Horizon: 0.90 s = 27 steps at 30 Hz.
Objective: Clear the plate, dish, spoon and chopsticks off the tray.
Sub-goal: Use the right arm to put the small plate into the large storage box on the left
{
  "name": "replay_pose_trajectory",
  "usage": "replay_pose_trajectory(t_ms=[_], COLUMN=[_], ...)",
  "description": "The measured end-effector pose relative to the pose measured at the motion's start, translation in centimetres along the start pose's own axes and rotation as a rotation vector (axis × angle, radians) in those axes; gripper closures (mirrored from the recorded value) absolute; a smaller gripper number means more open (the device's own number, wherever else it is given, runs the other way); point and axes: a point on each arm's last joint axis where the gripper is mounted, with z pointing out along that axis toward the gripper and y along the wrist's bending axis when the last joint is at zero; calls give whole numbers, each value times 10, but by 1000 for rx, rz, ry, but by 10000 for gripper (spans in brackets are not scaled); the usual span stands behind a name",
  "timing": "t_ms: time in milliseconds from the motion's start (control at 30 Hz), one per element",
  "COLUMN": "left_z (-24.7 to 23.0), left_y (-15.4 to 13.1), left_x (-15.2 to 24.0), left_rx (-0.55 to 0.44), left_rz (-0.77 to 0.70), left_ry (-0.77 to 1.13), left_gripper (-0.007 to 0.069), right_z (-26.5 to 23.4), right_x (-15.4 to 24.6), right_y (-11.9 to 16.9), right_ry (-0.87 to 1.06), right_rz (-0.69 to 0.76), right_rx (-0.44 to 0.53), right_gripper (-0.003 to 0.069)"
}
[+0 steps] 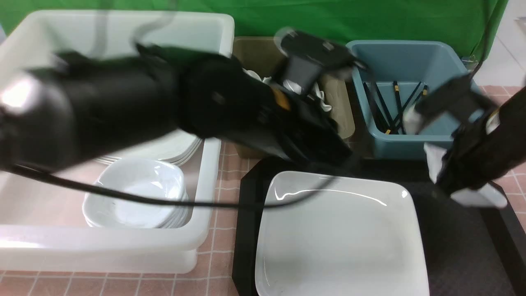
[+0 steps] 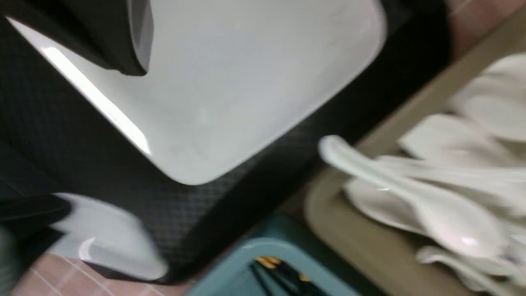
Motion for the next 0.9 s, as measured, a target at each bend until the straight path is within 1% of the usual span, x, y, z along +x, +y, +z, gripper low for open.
replay_pose_trajectory(t_ms=[67,133,200,233,267,300,333,400,500,667,767,800,900], left_z=[-33,-63,-99,-102,-127,-139,-164,-192,-218,-233,-234,-234,-235], left_y=[26,45,64,66,76,82,87,93,97,98,95,93,90], left_x=[-5,-5,-3,-3,1,3,9,20,44,91,109,114,120], left_rx=[-62,-111,-171,-180,-227,-255,-303,-371,-463,-569,-596,-605,-611], left_rz=[-35,-73,-116,-119,-146,-163,-188,-226,-284,-403,-434,-439,-441], left_ry=[-14,-10,-20,-29,-33,-39,-58,-92,-117,-108,-102,-107,-115], left_gripper=[629,629,629,629,629,629,629,629,629,629,629,629,629], right_z=[-41,-71,-94,-94,-105,-108,-111,-103,-87,-40,-17,-2,19], right_x=[-13,-26,-41,-41,-53,-59,-72,-88,-112,-144,-156,-162,-170], right_y=[11,26,47,49,68,79,102,129,171,231,250,257,265], right_ry=[-161,-294,-407,-408,-471,-492,-523,-529,-526,-478,-463,-456,-448], right_rz=[11,-2,-64,-75,-124,-150,-207,-262,-335,-423,-452,-455,-457], right_rx=[-68,-166,-272,-275,-342,-376,-431,-483,-544,-591,-592,-588,-580], right_gripper=[585,585,585,585,585,585,585,585,585,585,585,585,584])
